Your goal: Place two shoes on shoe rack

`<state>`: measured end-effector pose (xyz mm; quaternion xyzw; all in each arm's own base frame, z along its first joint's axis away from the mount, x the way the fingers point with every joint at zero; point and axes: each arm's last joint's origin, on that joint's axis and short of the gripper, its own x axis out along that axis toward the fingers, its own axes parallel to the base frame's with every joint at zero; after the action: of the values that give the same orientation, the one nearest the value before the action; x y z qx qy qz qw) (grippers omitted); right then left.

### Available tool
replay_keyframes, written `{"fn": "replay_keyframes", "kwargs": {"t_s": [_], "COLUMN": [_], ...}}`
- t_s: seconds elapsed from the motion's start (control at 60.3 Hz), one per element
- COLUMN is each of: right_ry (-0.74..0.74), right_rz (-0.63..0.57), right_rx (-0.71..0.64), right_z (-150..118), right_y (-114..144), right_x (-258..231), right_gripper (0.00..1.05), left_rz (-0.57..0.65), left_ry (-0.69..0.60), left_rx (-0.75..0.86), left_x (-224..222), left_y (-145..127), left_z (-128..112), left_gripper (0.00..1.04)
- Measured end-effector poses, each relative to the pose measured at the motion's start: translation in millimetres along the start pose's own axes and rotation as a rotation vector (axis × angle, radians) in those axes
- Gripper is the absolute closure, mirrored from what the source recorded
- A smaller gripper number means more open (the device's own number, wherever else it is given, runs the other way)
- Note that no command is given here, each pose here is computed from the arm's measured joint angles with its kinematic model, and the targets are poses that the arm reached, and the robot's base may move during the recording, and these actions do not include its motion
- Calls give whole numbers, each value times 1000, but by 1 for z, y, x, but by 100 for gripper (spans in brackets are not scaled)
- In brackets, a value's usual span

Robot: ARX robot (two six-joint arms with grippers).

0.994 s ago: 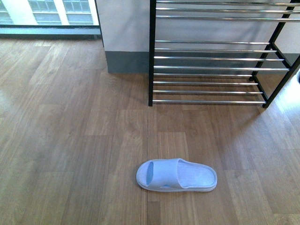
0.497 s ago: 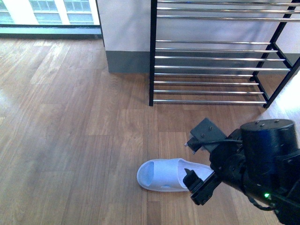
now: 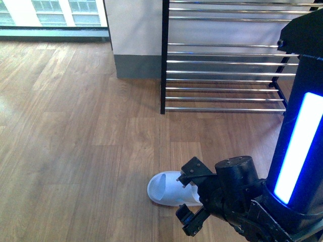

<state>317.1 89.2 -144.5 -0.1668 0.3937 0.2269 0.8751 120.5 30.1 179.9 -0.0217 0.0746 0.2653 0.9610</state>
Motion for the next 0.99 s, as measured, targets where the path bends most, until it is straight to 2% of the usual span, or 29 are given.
{"fn": "replay_keyframes", "kwargs": {"t_s": [0.381,0.53,0.696,0.845,0.994], "right_ry": [-14,-12,-17,-16,-44], "right_rz": [21,16,-4,-41,-108], "right_rx": [85,129,146,173,188], "right_z": [0,1,-1,-5,-3], "right_y": [10,12,7,-8,-34], "right_x": [29,37,36,28,3], "right_gripper": [12,37,58,79,99], "left_rz": [0,0,0,0,0], "left_ry": [0,0,0,0,0], "left_rx": [0,0,0,0,0], "left_x": [0,0,0,0,0], "left_y": [0,0,0,0,0], "left_z": [0,0,0,0,0], "left_gripper": [103,103,103,103,103]}}
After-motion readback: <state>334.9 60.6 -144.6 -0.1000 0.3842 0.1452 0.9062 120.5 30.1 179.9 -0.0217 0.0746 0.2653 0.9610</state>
